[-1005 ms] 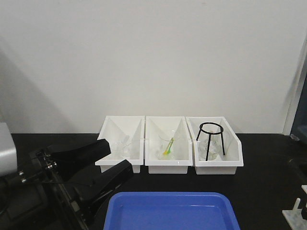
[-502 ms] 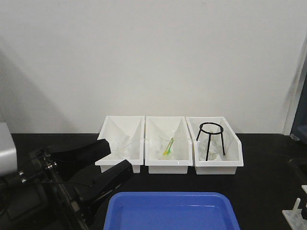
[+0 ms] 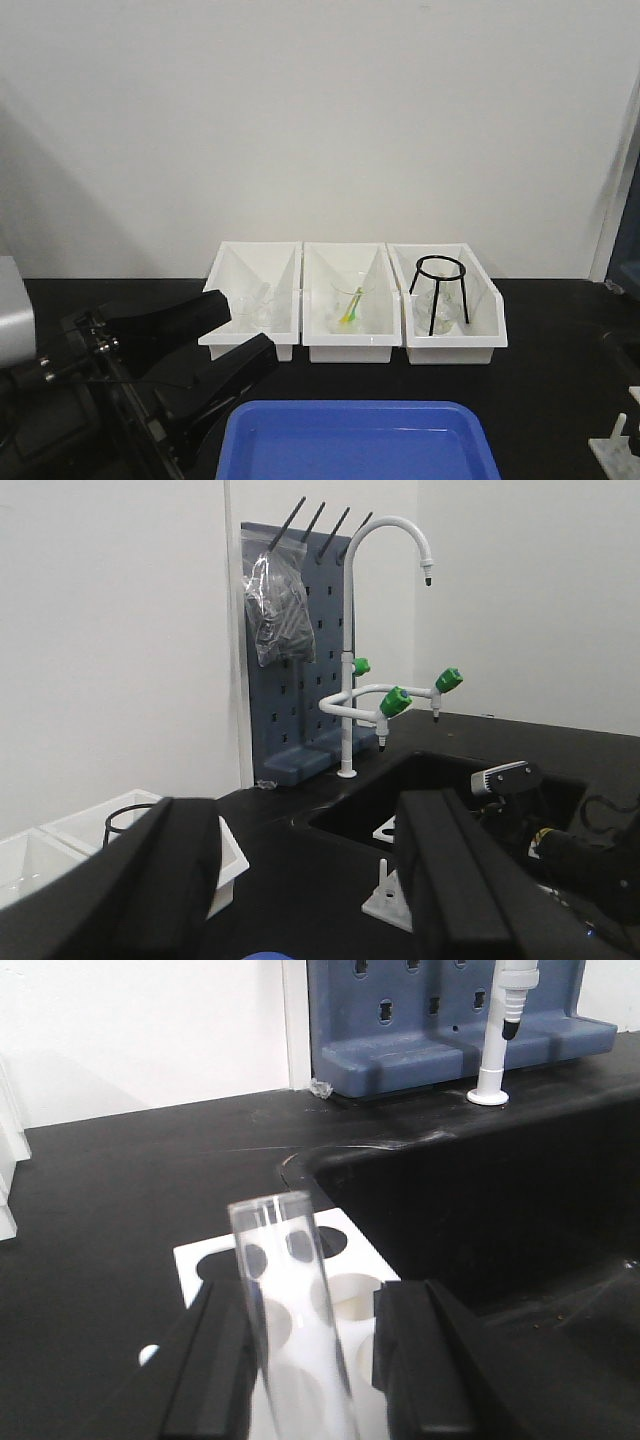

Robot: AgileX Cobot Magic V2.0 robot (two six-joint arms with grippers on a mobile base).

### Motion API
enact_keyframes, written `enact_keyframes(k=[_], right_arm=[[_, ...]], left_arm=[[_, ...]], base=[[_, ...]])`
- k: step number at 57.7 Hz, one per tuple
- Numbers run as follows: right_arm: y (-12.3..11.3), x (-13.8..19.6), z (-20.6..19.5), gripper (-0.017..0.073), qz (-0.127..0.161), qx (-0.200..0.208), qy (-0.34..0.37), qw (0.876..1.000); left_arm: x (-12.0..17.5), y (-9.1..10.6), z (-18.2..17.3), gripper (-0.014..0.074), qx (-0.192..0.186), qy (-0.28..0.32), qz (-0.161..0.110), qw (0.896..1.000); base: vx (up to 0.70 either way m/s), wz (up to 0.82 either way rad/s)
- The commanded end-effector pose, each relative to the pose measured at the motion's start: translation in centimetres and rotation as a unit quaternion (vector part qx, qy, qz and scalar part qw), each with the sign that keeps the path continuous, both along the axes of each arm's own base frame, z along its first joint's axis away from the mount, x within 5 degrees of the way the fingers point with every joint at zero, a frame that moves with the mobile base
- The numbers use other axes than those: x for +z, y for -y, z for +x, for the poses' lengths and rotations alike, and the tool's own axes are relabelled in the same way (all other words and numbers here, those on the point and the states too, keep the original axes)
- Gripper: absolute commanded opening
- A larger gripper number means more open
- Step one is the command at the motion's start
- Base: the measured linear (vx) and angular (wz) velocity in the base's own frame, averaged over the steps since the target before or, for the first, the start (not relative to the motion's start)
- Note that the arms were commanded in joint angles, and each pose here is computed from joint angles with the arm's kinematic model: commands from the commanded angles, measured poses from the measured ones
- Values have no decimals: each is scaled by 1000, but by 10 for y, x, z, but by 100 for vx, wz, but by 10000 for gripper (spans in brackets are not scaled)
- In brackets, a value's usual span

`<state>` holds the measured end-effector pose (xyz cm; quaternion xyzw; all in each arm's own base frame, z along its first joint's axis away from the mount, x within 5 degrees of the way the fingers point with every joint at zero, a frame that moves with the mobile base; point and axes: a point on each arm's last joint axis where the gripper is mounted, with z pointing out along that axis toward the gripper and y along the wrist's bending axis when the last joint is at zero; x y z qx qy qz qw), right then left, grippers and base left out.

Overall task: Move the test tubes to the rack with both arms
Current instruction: 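Open the right gripper, release the tube, and withdraw both arms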

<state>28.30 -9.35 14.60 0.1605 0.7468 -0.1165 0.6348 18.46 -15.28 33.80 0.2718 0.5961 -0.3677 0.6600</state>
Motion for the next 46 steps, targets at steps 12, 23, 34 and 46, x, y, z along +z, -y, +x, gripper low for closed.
enact_keyframes(k=[12,23,34,46], right_arm=[[0,38,3,363,-48,10,112,992],[-5,56,0,363,-65,34,138,988],[-9,82,-7,363,-68,42,184,980],[-21,124,-23,363,-71,79,250,962]], left_arm=[[21,-1,-6,481,-15,31,-45,998],[20,-1,-6,481,-14,30,-44,998],[19,-1,-5,481,-9,25,-40,999],[15,-2,-2,481,9,7,-21,1000]], base=[[0,0],[0,0],[0,0],[0,0]])
